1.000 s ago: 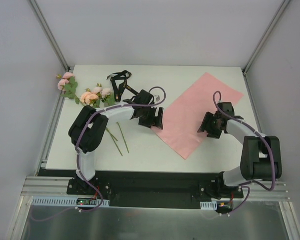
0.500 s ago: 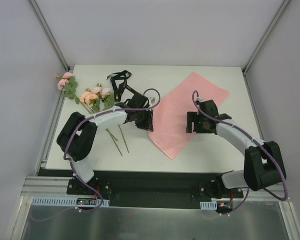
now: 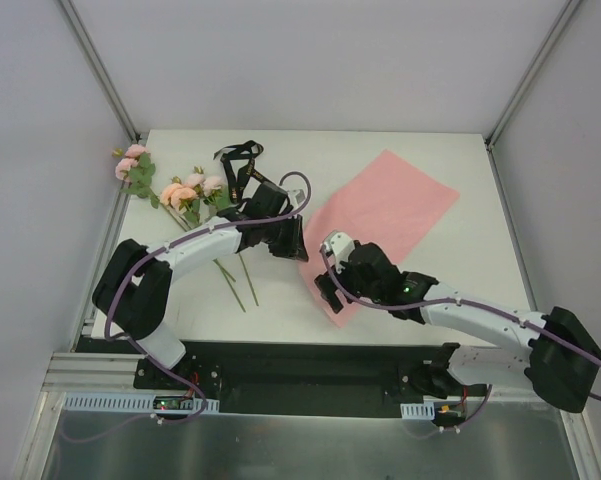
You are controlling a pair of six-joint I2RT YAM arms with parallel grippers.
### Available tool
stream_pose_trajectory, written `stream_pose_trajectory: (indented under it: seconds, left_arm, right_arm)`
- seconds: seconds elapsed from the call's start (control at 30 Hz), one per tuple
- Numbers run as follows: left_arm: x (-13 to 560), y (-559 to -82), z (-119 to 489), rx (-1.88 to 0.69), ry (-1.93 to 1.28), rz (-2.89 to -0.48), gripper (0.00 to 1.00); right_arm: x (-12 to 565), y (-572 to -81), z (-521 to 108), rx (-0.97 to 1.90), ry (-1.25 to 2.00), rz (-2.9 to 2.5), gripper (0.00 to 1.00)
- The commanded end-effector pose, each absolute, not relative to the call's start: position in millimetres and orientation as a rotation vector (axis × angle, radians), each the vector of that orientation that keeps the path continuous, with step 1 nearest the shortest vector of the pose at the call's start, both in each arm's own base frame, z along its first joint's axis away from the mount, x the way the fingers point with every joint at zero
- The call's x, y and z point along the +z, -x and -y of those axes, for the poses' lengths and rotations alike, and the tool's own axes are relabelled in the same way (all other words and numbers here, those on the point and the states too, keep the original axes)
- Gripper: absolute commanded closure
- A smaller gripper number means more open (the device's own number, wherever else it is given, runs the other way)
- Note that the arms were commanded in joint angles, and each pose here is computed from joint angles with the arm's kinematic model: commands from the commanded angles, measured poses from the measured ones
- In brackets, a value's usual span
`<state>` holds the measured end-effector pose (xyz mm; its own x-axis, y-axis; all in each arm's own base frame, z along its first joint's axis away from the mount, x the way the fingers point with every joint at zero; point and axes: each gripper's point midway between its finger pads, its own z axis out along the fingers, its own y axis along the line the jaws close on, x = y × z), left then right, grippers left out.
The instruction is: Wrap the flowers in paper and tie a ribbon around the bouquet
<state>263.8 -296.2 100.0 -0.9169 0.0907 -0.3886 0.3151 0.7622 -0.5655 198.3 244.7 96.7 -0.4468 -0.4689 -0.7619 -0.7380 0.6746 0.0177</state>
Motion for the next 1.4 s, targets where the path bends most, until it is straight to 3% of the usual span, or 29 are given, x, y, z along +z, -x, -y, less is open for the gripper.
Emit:
stream_pose_trajectory:
  seconds: [0.0,0.27,0.37,0.43,0.47,0.53,0.57,0.73,0.77,0.87,1.23,1.3,1.37]
  left_arm:
    - [125,-260,301,-1.034,-0.274,-2.567,0.88]
    - [129,-254,303,-1.083,-0.256,-2.56,0.89]
    - [133,-252,303,-1.098,-0.257,-2.55,0.89]
    - [137,-252,301,-1.095,-0.253,-2.533,0.86]
    - [138,-250,299,-1.097,-0.254,-2.53,0.84]
    - [143,-249,293,-1.091,-0.25,-2.506,0.73]
    - [146,-249,290,-1.092,-0.245,-2.496,0.68]
    - [164,-245,260,-1.114,-0.185,-2.413,0.36]
    - [168,-246,253,-1.123,-0.166,-2.392,0.24]
    - [178,-242,237,-1.157,-0.124,-2.337,0.1]
    - [216,-224,251,-1.487,-0.067,-2.184,0.05]
    - [220,-226,254,-1.531,-0.032,-2.174,0.08]
    - [222,-232,258,-1.57,-0.011,-2.158,0.21]
  right_arm:
    - [115,-214,-275,0.37,0.971,-1.929,0.07]
    - [107,-212,-309,0.265,0.994,-1.867,0.13]
    - [102,-224,-303,0.139,0.931,-1.878,0.21]
    - [95,-228,-296,0.084,0.915,-1.885,0.41]
    - [95,-228,-296,0.088,0.909,-1.876,0.61]
    - [99,-226,-291,0.109,0.87,-1.859,0.91]
    - [93,-224,-286,0.118,0.863,-1.856,0.99]
    - [94,-207,-287,0.246,0.925,-1.825,1.0]
    - [100,-205,-287,0.274,0.928,-1.808,1.0]
    - [98,-198,-287,0.372,0.961,-1.81,0.99]
    - [104,-187,-286,0.595,1.02,-1.828,1.0]
    - [103,-182,-289,0.628,1.039,-1.828,1.0]
    - [103,-181,-291,0.639,1.035,-1.827,1.0]
